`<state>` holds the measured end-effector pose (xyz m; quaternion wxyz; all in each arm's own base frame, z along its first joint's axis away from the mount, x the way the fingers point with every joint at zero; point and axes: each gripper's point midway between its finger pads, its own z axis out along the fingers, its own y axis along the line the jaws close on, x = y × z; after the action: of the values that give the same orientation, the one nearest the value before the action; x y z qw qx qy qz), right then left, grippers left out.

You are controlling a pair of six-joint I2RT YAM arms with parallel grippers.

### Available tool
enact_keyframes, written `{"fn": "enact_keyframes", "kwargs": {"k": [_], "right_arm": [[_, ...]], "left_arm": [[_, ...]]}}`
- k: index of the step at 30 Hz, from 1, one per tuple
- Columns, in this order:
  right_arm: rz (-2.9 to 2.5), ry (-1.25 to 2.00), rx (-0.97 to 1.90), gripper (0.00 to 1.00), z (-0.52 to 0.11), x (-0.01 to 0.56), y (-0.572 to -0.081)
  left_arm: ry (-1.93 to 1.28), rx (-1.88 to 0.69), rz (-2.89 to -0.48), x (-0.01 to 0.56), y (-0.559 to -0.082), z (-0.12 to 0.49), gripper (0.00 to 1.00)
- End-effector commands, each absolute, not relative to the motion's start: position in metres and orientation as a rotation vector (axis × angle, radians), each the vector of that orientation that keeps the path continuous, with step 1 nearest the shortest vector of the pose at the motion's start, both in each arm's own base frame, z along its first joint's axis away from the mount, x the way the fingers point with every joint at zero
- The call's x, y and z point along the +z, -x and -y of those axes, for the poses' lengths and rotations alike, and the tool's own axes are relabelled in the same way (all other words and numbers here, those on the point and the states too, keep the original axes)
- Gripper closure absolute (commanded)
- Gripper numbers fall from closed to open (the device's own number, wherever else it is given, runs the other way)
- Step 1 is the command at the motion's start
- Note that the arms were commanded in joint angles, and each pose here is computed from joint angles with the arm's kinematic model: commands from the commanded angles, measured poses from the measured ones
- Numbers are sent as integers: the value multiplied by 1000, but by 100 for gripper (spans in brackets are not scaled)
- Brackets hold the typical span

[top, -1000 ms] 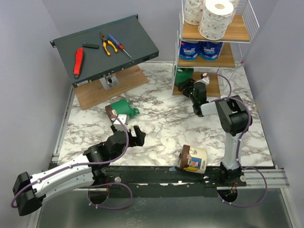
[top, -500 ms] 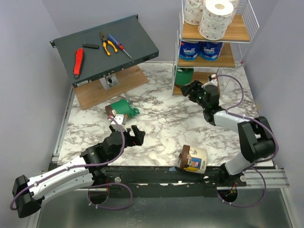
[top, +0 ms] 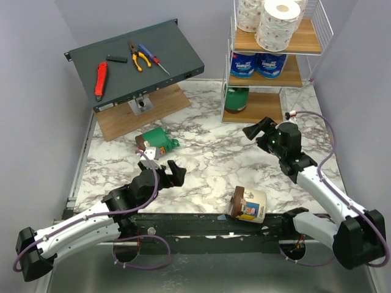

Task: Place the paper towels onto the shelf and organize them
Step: Adjust the paper towel at the center of the board.

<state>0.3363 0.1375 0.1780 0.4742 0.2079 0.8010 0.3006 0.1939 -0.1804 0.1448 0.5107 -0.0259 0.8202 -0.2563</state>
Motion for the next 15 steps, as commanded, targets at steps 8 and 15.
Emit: {"fn": "enact_keyframes", "kwargs": {"k": [8,15], "right_arm": [[-2168,-780,611,16,-107,105,-264],[-2190,-809,628,16,-102,119,-238]], "left_arm": [[-327,-1054,-1791,197,-165,260,1],[-407,-1217,-1838,189,-152,295,1]]}}
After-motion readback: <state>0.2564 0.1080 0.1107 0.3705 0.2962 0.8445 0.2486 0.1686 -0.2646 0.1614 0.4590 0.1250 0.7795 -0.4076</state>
